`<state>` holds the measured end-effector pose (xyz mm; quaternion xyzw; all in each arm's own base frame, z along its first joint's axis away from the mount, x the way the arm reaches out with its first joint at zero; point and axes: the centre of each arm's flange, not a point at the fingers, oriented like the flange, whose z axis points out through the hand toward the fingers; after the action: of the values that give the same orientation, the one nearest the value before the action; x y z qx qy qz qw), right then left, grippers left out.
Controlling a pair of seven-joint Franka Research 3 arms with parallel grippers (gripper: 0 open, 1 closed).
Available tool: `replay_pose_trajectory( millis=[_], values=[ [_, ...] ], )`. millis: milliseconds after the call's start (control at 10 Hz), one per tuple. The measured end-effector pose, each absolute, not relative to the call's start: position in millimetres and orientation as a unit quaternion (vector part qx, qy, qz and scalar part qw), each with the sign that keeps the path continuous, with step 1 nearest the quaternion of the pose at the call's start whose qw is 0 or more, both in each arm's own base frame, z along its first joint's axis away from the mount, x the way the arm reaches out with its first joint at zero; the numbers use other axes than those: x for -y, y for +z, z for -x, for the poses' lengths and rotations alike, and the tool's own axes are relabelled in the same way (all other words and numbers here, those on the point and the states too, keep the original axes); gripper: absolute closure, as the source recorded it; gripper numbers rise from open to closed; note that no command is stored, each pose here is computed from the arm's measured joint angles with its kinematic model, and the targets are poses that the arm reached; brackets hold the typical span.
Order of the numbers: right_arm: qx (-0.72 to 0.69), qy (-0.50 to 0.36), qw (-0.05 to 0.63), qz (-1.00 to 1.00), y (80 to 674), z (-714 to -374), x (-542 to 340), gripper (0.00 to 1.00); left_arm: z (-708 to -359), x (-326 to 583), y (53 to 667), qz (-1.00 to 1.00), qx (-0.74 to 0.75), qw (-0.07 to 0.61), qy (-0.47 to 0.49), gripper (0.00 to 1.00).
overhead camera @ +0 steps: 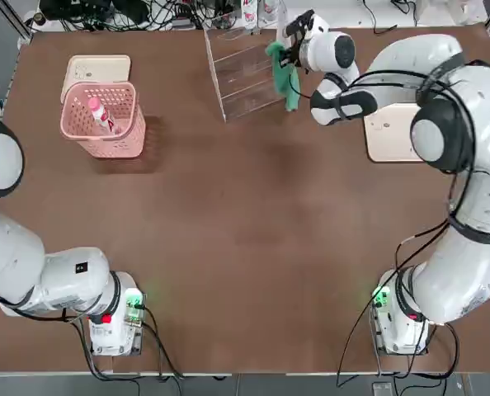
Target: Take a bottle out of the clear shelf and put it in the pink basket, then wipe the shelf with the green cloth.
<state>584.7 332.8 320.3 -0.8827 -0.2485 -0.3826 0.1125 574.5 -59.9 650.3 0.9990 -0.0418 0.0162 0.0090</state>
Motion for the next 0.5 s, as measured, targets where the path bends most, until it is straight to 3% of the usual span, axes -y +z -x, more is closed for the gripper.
replay_pose_trajectory(
  millis=[500],
  values=[
    [0.12, -0.311, 0.113, 0.936, 377, -579, -270, 0.98, -574, 60, 650, -0.999, 0.042, 0.009, 0.016, 0.0]
  ],
)
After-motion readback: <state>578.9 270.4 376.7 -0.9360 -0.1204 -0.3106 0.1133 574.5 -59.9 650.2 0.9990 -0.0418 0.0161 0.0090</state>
